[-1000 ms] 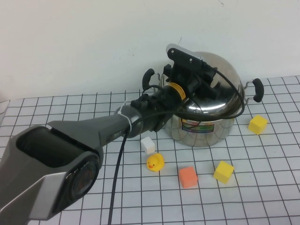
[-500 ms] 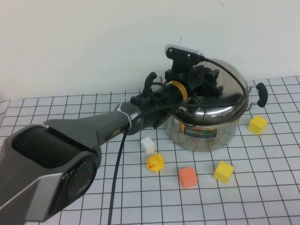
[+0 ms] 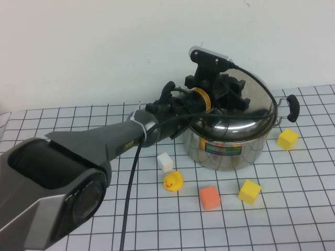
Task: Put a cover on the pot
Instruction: Place the pot lid on the pot
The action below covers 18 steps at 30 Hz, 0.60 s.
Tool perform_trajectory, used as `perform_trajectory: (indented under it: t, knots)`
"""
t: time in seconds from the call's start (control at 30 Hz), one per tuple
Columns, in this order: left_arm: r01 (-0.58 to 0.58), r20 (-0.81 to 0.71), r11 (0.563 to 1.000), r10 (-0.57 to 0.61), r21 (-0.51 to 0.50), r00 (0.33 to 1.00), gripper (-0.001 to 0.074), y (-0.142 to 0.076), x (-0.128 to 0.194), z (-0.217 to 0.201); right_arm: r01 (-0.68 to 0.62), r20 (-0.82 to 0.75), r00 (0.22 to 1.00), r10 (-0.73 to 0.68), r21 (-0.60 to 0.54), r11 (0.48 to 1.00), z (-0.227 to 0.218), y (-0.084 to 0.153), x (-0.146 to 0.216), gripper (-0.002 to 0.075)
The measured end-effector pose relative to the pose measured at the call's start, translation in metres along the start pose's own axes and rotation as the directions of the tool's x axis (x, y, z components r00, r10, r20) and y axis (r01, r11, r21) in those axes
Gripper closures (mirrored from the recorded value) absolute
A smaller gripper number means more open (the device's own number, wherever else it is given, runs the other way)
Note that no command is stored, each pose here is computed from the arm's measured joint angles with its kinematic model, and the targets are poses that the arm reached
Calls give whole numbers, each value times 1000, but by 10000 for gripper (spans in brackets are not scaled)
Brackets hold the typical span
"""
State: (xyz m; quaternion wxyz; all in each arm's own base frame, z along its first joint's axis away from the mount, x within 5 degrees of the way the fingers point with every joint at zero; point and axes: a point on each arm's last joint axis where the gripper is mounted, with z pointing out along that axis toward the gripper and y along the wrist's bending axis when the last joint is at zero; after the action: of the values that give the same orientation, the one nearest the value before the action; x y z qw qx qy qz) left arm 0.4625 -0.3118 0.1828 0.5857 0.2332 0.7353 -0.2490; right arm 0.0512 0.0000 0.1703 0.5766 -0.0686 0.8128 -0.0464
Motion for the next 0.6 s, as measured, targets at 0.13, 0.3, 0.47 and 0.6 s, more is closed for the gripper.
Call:
perform_trajectory:
  t: [0.13,0.3,0.47,0.6]
  knots:
    - [-7,-25,1000,6,-14,1000,417,0,-3,-2,0,0,1000,0,0,1000,0,0,0,717]
    - [21,-34,1000,-21,-19,999,417,0,-3,-2,0,0,1000,0,0,1000,0,0,0,717]
    - [79,-36,997,-79,-20,996,417,0,-3,-2,0,0,1000,0,0,1000,0,0,0,717]
    - [104,-37,994,-104,-22,994,417,0,-3,-2,0,0,1000,0,0,1000,0,0,0,717]
